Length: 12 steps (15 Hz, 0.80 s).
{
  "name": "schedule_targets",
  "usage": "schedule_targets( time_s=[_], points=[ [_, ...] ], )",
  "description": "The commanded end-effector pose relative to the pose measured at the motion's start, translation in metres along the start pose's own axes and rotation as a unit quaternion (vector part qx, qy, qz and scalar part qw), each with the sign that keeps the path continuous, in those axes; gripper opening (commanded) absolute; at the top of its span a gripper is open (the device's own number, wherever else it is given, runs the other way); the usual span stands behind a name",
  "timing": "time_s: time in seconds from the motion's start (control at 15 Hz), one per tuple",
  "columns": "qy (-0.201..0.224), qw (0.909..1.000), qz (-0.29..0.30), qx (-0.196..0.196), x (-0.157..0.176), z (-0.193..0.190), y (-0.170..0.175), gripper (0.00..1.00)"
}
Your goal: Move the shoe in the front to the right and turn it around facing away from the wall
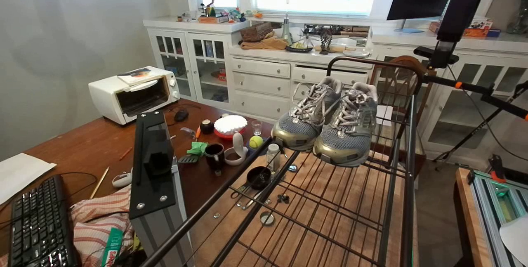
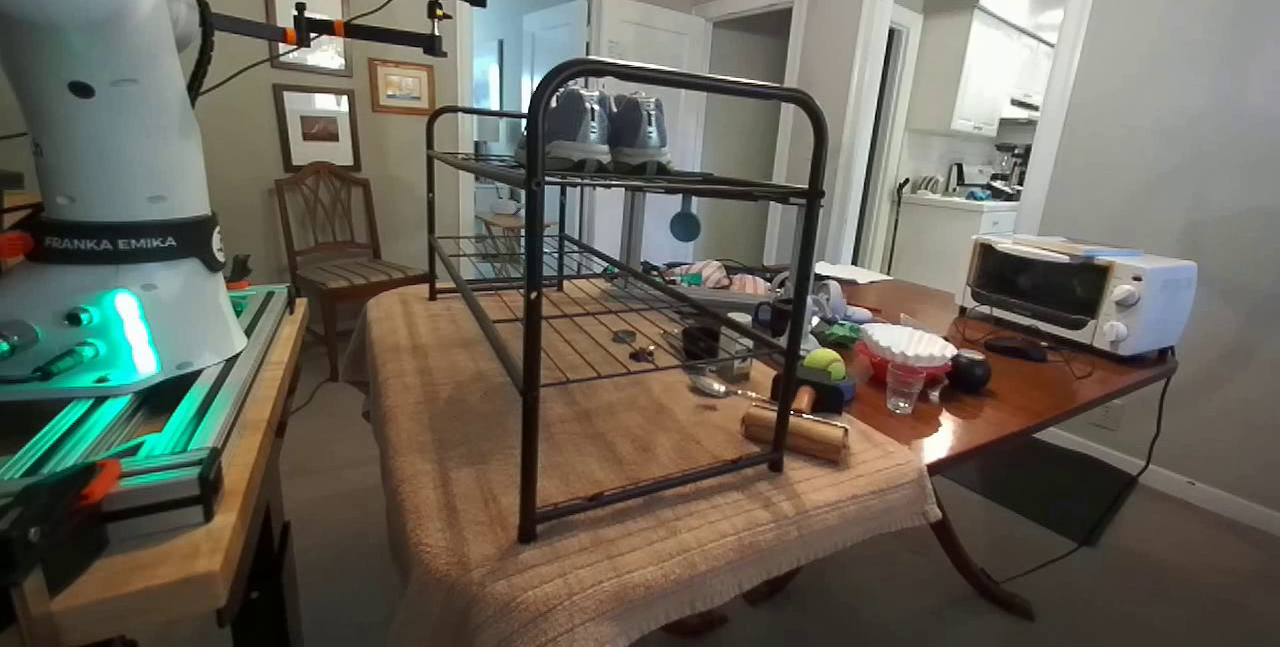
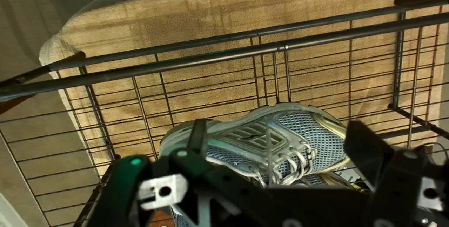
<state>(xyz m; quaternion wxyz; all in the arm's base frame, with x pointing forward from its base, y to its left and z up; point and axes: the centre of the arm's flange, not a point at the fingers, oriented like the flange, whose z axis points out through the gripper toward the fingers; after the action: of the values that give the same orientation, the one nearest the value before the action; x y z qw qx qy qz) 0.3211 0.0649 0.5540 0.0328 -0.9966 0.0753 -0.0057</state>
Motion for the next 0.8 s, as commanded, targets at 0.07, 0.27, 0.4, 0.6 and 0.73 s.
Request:
schedule_targets(
  time_s=[0.07,0.27,0.4,0.6,0.73],
  points=[
    [0.0,1.0,0.0,0.0,0.0,0.0,0.0,1.0],
    [0.0,1.0,0.0,0.0,0.0,0.0,0.0,1.0],
    [0.008,0.9999,0.009,-0.008,0.005,0.002,0.003,1.0],
    [0.044,0.999,0.006,0.004,0.023,-0.001,0.019,1.0],
    [0.085,0.9962,-0.007,0.018,0.035,-0.003,0.026,1.0]
  ],
)
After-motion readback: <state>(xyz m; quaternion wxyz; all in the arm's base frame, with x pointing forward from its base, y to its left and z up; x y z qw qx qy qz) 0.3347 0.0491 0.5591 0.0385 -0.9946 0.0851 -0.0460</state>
